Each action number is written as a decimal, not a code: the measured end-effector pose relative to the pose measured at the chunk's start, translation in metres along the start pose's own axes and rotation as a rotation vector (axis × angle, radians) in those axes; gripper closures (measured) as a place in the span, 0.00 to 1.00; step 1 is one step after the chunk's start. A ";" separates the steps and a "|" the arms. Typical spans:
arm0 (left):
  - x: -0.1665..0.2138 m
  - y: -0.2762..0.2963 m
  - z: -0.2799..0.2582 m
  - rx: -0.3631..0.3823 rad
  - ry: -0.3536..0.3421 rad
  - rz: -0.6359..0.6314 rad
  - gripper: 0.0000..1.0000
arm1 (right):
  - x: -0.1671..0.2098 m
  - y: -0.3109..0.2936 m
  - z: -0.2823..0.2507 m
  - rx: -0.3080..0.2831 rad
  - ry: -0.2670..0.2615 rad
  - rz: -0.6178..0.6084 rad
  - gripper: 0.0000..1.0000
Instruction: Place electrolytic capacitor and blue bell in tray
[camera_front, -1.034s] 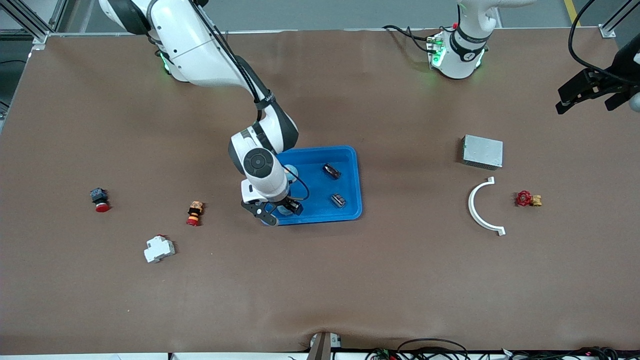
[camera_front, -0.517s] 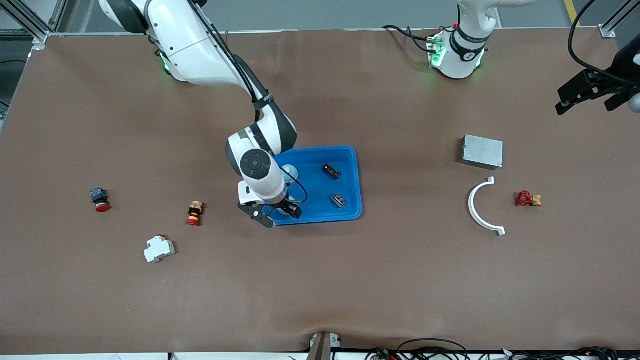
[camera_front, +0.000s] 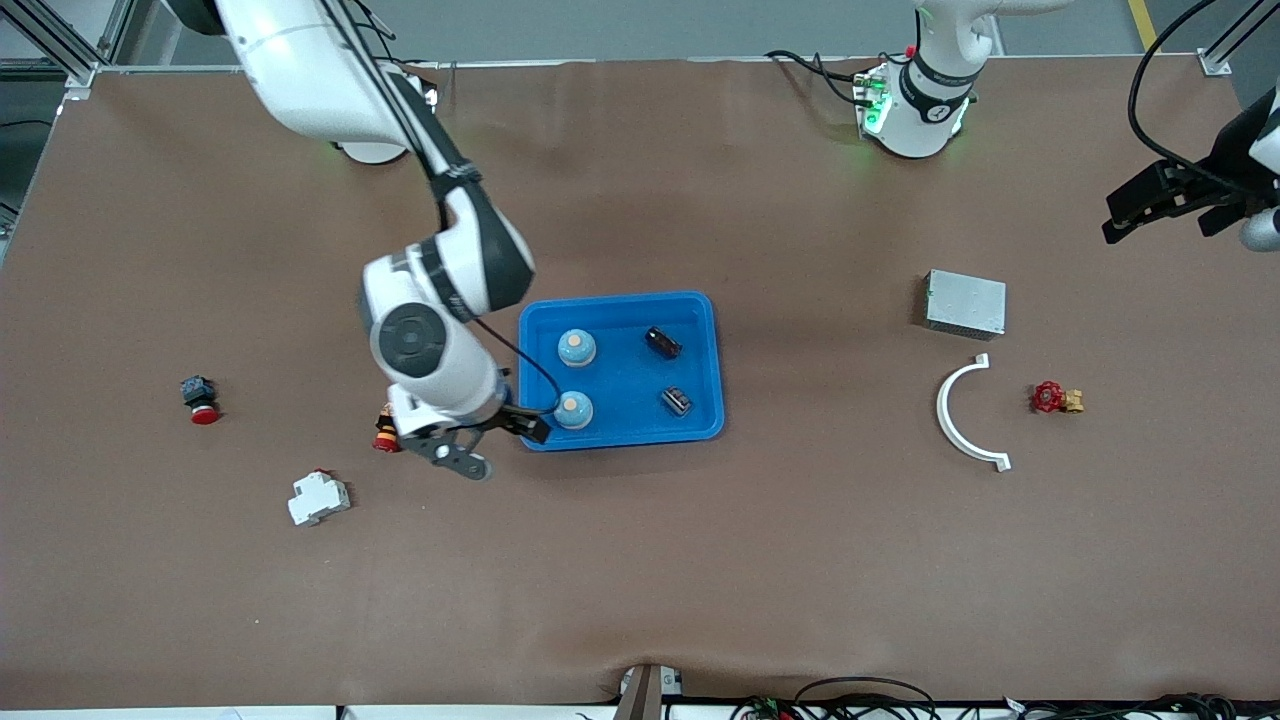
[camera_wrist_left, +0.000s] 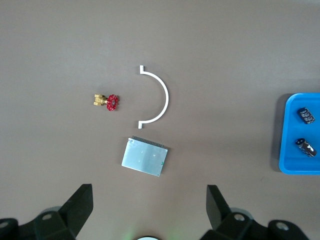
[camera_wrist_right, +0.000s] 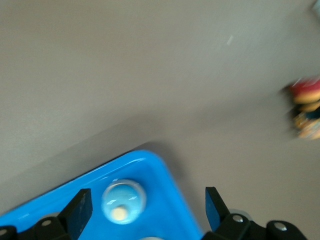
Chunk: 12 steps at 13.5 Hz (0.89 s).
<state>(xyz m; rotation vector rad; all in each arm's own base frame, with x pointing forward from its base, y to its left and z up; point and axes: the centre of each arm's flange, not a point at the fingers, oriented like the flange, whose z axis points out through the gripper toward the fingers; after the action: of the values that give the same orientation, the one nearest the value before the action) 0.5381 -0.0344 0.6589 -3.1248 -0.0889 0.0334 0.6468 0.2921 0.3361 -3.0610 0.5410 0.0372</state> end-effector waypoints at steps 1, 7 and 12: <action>0.002 0.001 0.003 0.000 -0.005 0.001 0.00 | 0.016 0.023 -0.016 -0.012 0.002 -0.060 0.00; -0.001 0.019 0.002 0.000 0.007 0.032 0.00 | 0.091 0.152 -0.068 -0.060 -0.001 -0.344 0.00; -0.026 0.019 -0.007 -0.001 0.064 0.035 0.00 | 0.121 0.250 -0.115 -0.059 -0.011 -0.423 0.00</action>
<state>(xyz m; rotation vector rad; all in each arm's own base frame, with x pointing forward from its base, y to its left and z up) 0.5138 -0.0547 0.6665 -3.1245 -0.0341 -0.0659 0.6769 0.0120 0.4402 -3.1575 -0.1176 0.0599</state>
